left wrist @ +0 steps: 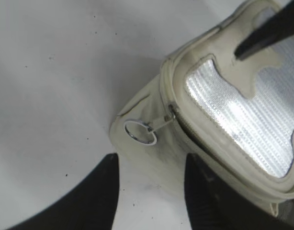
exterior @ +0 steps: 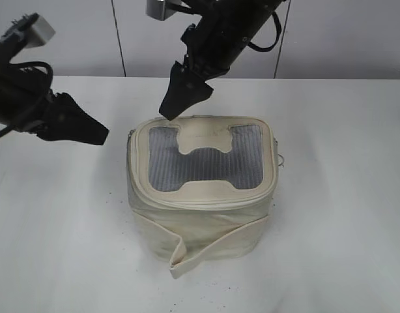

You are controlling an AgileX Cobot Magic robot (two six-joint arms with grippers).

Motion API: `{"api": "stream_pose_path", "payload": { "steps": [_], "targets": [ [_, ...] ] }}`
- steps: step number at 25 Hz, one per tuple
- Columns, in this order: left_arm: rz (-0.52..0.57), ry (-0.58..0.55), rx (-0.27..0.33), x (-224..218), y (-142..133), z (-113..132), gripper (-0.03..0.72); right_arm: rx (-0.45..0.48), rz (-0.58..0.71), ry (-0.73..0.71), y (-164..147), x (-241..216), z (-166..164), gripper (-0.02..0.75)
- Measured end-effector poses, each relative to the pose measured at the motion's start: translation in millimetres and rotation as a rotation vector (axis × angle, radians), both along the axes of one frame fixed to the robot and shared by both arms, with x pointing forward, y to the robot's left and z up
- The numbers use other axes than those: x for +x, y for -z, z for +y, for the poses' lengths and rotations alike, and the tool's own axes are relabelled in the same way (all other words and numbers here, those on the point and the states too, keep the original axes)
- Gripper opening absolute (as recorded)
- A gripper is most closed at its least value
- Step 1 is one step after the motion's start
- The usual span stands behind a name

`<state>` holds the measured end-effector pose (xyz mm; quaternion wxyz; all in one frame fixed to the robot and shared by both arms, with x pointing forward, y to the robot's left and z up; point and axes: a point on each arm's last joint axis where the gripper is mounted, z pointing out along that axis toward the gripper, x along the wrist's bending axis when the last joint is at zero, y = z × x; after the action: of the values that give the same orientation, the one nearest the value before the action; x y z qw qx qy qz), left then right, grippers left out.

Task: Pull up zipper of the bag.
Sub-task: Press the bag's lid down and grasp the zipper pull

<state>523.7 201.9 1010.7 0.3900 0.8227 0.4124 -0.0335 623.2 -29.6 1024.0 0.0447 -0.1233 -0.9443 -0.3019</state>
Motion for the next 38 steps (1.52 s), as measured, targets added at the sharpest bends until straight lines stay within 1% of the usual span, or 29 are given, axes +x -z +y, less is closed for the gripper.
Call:
{"api": "stream_pose_path", "payload": {
  "steps": [4, 9, 15, 19, 21, 24, 26, 28, 29, 31, 34, 37, 38],
  "targets": [
    [-0.019, 0.071, 0.07, -2, 9, -14, 0.349, -0.001, -0.001, 0.016, 11, 5, 2, 0.587],
    [-0.032, 0.068, 0.079, 0, 12, -17, 0.349, -0.019, 0.036, 0.02, 33, 10, 5, 0.578],
    [-0.041, 0.069, 0.094, 1, 12, -16, 0.349, -0.023, 0.029, 0.028, 39, 13, 6, 0.454],
    [-0.057, 0.053, 0.103, 3, 13, -15, 0.356, -0.034, 0.053, 0.009, 39, 10, 5, 0.362],
    [-0.071, 0.045, 0.109, 5, 11, -15, 0.381, -0.039, 0.072, -0.004, 38, 8, 5, 0.304],
    [-0.107, 0.057, 0.138, 9, 7, -14, 0.449, -0.042, 0.085, -0.013, 38, 7, 5, 0.218],
    [-0.135, 0.077, 0.17, 12, 4, -13, 0.49, -0.043, 0.088, -0.015, 38, 7, 5, 0.157],
    [-0.159, 0.103, 0.206, 14, 1, -11, 0.507, -0.045, 0.093, -0.017, 38, 6, 4, 0.076],
    [-0.169, 0.116, 0.224, 15, 0, -10, 0.512, -0.045, 0.096, -0.018, 38, 6, 4, 0.049],
    [-0.182, 0.138, 0.255, 16, -1, -9, 0.516, -0.045, 0.097, -0.018, 38, 6, 4, 0.039],
    [-0.203, 0.194, 0.316, 13, 1, -11, 0.517, -0.045, 0.097, -0.019, 38, 6, 4, 0.038],
    [-0.243, 0.278, 0.383, 9, 3, -22, 0.518, -0.045, 0.097, -0.019, 38, 6, 4, 0.038],
    [-0.254, 0.296, 0.397, 8, 4, -25, 0.518, -0.045, 0.097, -0.019, 38, 6, 4, 0.038]
  ]
}}
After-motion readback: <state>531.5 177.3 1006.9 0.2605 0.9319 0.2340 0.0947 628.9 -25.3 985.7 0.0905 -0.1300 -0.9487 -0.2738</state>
